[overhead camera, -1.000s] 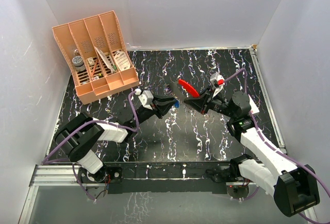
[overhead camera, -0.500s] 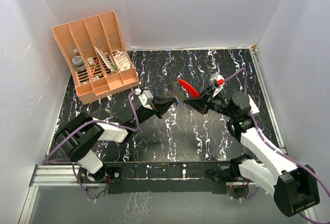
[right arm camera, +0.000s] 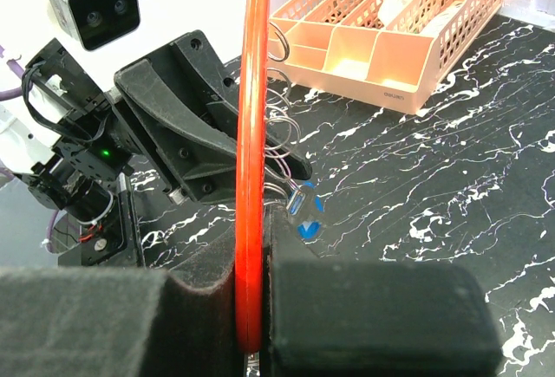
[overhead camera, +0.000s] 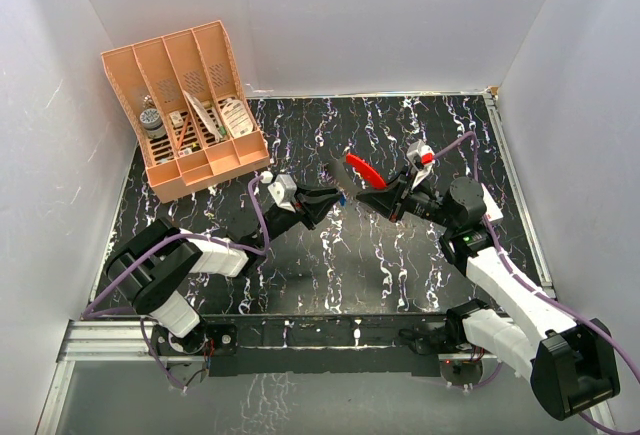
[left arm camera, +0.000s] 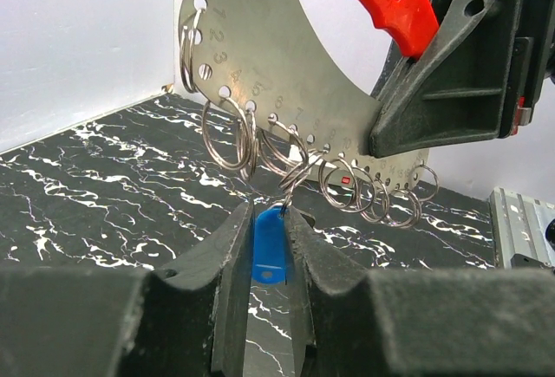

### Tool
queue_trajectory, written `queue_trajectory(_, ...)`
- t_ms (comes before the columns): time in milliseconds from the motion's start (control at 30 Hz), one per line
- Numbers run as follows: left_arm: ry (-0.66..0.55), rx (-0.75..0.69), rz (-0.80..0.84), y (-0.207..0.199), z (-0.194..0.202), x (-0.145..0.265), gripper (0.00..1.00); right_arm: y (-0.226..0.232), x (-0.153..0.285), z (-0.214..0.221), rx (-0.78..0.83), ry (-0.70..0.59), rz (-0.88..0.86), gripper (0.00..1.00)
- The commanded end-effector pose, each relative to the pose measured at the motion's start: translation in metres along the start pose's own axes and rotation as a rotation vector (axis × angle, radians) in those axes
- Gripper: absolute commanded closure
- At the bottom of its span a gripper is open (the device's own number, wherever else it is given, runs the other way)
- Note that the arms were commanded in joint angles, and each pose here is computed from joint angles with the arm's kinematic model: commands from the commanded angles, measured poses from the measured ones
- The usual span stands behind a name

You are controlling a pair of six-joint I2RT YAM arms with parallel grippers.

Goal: Put the keys on the keyring

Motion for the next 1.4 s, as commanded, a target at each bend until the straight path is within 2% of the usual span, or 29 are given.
queue_trajectory(0, -0.229, -0.058, 0.032, -0.006, -0.06, -0.009, 0.8, 0.014, -0.005, -0.033, 0.071, -0.075, -0.034, 1.0)
queue_trajectory(433, -0.235, -0.043, 0.055, -0.009, -0.061, -0.013, 0.81, 0.012, -0.005, -0.032, 0.065, -0.07, -0.033, 1.0)
queue_trajectory(700, -0.226, -0.038, 0.062, -0.01, -0.058, -0.013, 0.86, 0.013, -0.005, -0.034, 0.068, -0.076, -0.033, 1.0)
queue_trajectory(1233, -0.193, -0.016, 0.059, -0.01, -0.045, -0.01, 0.84, 0.014, -0.006, -0.036, 0.064, -0.08, -0.041, 1.0)
queue_trajectory(1367, -0.182, -0.008, 0.058, -0.01, -0.041, -0.01, 0.81, 0.014, -0.006, -0.036, 0.064, -0.081, -0.041, 1.0)
Point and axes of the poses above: each gripper's point midway between its finger pads, its own x axis back along the fingers, its own y axis along the line the jaws close on, z = x × y, the point moved 2 cm from there along x, back along the fingers, and after that the axes turned 9 degrees about -x, right-handed, at the moved point
